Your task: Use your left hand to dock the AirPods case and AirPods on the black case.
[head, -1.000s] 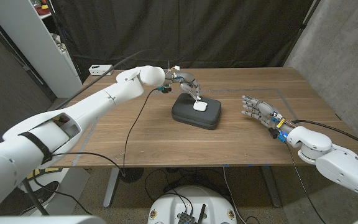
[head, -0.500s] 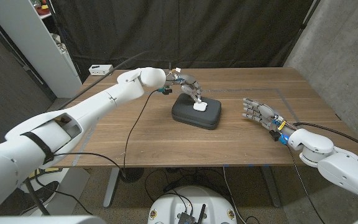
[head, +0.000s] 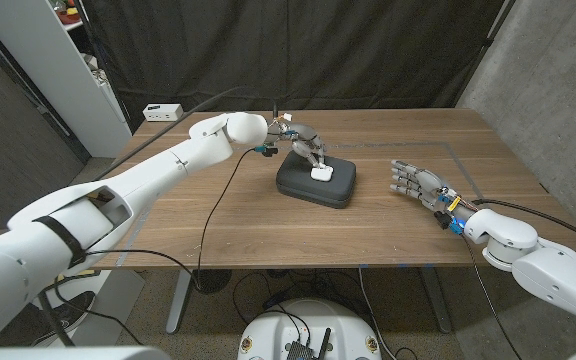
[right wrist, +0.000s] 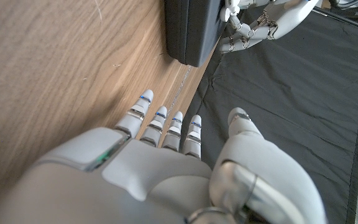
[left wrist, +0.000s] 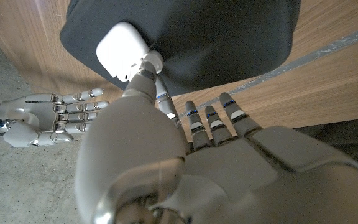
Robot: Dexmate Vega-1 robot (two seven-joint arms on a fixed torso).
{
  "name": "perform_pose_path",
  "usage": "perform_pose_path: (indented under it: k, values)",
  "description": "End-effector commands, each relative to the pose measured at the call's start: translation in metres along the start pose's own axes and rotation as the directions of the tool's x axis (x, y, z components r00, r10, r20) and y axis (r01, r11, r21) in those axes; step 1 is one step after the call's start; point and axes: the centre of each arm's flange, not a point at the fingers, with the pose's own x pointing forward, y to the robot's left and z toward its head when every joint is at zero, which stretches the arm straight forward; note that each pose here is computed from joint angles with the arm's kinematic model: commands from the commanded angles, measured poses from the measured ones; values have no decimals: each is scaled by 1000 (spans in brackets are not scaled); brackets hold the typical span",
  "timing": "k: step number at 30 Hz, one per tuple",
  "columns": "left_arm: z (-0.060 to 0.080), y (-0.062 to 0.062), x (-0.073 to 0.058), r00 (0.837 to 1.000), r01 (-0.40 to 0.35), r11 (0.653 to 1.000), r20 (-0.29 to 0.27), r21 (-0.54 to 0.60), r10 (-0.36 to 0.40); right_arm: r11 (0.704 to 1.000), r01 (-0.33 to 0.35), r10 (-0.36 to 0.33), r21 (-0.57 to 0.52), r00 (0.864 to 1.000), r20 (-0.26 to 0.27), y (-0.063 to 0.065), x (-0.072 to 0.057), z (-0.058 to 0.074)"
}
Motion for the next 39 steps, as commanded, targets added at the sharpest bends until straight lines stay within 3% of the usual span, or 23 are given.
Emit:
perform_pose_path:
  k: [1,23,39]
  values:
    - [5,-2,-2,1000,10,1000,-4,14,-10,1000,3,-3,5,1000,-5,-1,-2,-4]
    - [7,-2,-7,1000,9,999,-12,39,-9,1000,-6,6,8,1000,-9,3,-2,-5]
    - [7,0,-18,999,27,996,-34,80,-24,1000,-7,7,7,1000,-16,6,0,-5]
